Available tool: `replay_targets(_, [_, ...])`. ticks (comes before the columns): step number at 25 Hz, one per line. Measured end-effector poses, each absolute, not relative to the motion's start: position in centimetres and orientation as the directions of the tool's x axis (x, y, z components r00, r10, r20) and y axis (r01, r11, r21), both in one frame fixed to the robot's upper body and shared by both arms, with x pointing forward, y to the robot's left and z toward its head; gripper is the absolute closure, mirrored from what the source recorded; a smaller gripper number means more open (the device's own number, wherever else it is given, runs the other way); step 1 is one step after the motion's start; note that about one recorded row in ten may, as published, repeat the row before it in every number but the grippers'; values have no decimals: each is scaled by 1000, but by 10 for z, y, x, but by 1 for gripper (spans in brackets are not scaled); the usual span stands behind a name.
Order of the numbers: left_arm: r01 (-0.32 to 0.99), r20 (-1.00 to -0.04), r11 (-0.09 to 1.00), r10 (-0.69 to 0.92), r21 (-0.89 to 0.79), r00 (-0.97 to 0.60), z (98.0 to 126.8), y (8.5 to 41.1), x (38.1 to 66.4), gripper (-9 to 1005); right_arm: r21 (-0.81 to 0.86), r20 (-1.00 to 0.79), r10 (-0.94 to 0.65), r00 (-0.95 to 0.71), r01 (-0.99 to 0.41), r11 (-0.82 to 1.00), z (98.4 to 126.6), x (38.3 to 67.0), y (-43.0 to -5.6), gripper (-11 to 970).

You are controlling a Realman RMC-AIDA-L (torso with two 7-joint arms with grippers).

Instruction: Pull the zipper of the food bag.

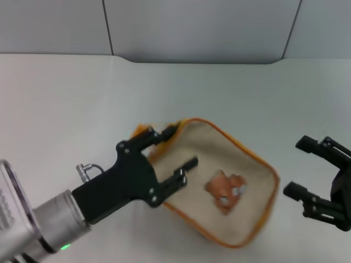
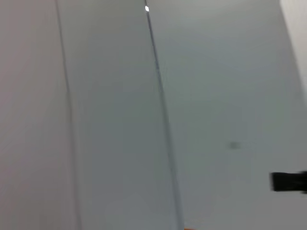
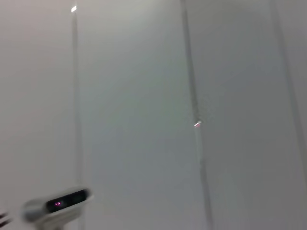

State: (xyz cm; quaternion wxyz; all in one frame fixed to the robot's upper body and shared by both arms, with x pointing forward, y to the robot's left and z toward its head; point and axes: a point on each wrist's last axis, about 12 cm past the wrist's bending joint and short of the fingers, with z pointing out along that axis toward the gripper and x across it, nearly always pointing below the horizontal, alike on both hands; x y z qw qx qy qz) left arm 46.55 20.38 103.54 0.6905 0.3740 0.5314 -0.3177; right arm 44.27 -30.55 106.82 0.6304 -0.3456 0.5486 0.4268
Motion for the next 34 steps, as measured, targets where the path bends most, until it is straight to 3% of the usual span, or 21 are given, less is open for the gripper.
replay_targets(4, [933, -992, 347, -46, 96, 119, 1044, 221, 471, 431, 49, -994, 108, -16, -950, 310, 1081, 454, -311, 203])
replay_targets(5, [963, -996, 261, -40, 67, 81, 1048, 228, 472, 396, 62, -996, 73, -45, -964, 258, 1087, 461, -312, 186])
replay_targets(12, [988, -999, 152, -32, 23, 28, 1057, 245, 479, 189, 89, -996, -6, -91, -984, 156, 1093, 474, -304, 119])
replay_targets(34, [988, -999, 145, -17, 42, 45, 1058, 239, 483, 194, 115, -991, -51, -122, -986, 121, 1090, 476, -297, 119])
